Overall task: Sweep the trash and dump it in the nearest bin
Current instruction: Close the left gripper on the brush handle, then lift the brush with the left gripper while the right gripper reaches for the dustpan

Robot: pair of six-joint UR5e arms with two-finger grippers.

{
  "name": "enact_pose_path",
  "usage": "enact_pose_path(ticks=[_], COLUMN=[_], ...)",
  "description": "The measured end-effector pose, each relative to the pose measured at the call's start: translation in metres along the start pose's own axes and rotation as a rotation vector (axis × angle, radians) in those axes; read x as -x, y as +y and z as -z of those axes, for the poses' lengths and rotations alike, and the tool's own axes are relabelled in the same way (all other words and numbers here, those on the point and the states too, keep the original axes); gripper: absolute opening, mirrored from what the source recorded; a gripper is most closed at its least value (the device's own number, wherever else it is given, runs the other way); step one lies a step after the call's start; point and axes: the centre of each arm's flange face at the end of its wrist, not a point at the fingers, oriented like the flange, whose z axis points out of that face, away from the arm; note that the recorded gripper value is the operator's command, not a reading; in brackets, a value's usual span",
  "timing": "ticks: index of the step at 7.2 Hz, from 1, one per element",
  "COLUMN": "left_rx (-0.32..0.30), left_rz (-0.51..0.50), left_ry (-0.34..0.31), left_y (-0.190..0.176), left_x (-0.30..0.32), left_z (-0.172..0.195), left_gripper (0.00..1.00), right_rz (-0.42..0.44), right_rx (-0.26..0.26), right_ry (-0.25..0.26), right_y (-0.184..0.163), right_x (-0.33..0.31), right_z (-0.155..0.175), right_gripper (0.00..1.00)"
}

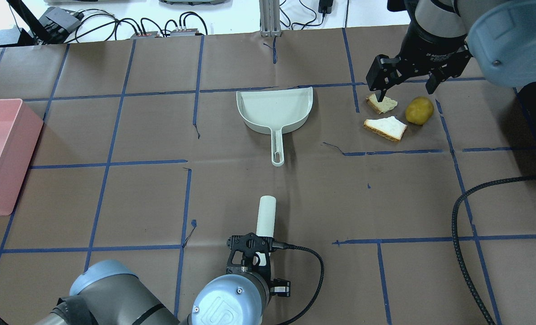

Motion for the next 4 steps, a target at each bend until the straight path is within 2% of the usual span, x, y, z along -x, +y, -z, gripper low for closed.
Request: enact_pose_path(ticks=[2,4], left_rx=[0.06,0.114], left_rz=[0.007,0.073], left_ry=[-0.081,-0.119], left_y=[-0.039,-0.083], left_x=[0.036,0.082], left_z=[0.05,0.092], left_gripper=[0.03,0.03], right_rz=[0.0,0.003], right_rx=[0.008,0.001], right_ry=[0.001,-0.003], right_y=[0.0,-0.002], right_x=[0.001,0.004], right_z=[-0.001,0.002], right_gripper=[1.0,1.0])
